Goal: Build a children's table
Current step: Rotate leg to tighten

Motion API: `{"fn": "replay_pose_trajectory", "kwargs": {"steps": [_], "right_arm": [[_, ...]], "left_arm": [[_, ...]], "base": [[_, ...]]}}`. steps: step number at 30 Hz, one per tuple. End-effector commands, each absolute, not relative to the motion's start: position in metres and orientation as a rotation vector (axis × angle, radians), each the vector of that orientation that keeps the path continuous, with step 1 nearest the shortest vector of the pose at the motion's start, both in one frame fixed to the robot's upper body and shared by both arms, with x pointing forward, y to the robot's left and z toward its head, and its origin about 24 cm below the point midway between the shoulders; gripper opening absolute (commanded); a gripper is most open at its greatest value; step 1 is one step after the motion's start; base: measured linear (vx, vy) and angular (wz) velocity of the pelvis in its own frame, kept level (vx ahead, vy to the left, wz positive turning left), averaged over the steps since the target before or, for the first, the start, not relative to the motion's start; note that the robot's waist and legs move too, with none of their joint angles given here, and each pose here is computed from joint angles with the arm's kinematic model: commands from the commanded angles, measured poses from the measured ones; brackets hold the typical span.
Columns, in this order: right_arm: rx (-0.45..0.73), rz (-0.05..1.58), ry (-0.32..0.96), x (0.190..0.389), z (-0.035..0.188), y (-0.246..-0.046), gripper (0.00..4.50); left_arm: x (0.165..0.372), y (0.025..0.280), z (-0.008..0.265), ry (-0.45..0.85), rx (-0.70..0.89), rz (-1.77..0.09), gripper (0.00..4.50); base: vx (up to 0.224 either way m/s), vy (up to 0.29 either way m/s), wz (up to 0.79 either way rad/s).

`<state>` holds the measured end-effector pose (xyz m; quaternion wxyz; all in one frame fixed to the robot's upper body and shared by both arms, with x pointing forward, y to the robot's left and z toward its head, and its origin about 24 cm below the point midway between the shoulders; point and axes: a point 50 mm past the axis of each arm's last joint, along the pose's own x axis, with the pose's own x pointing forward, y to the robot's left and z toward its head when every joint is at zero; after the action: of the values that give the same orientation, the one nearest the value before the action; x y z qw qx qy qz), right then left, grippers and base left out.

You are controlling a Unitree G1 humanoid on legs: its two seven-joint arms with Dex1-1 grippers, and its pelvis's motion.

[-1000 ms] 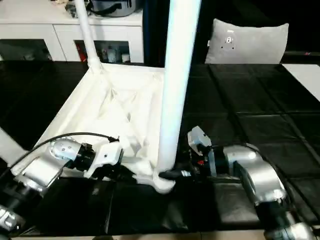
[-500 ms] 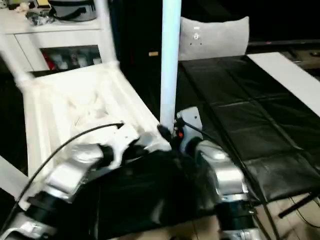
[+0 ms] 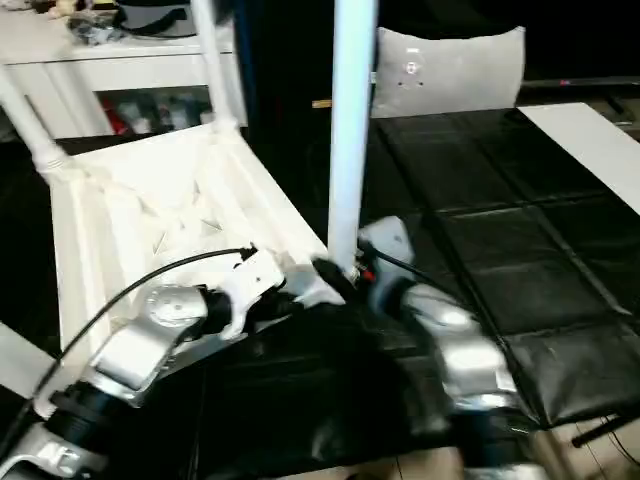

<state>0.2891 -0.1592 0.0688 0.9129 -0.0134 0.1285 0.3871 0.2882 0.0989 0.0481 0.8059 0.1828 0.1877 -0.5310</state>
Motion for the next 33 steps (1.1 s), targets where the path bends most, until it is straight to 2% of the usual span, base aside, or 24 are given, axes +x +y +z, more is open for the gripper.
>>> {"fn": "replay_pose_trajectory", "kwargs": {"steps": [1,3,7,8,13,21,24,26,29,33], "right_arm": [[-0.061,0.920,0.217,0.286,0.080,-0.162,3.90],[-0.104,1.054,0.229,0.280,0.085,-0.172,4.10],[-0.101,1.127,0.243,0.278,0.088,-0.177,4.10],[-0.117,1.222,0.263,0.275,0.089,-0.179,4.10],[-0.121,1.355,0.292,0.272,0.089,-0.179,4.10],[-0.085,1.492,0.364,0.269,0.084,-0.176,3.38],[-0.079,1.511,0.375,0.270,0.083,-0.175,3.26],[-0.076,1.517,0.378,0.270,0.083,-0.174,2.94],[-0.069,1.532,0.380,0.269,0.082,-0.173,2.83],[-0.055,1.541,0.384,0.269,0.082,-0.173,2.42]], "left_arm": [[0.287,0.097,0.061,0.323,0.420,-1.245,0.00],[0.282,0.103,0.059,0.328,0.454,-1.354,0.00],[0.278,0.107,0.058,0.340,0.484,-1.435,0.00],[0.276,0.111,0.059,0.348,0.503,-1.521,0.00],[0.274,0.115,0.062,0.357,0.548,-1.651,0.00],[0.275,0.113,0.064,0.342,0.586,-1.725,0.00],[0.276,0.112,0.064,0.336,0.589,-1.732,0.00],[0.277,0.111,0.064,0.333,0.590,-1.732,0.00],[0.277,0.112,0.063,0.333,0.592,-1.736,0.00],[0.277,0.113,0.062,0.336,0.592,-1.732,0.00]], "base": [[0.000,0.000,0.00],[0.000,0.000,0.00],[0.000,0.000,0.00],[0.000,0.000,0.00],[0.000,0.000,0.00],[0.000,0.000,0.00],[0.000,0.000,0.00],[0.000,0.000,0.00],[0.000,0.000,0.00],[0.000,0.000,0.00]]}}
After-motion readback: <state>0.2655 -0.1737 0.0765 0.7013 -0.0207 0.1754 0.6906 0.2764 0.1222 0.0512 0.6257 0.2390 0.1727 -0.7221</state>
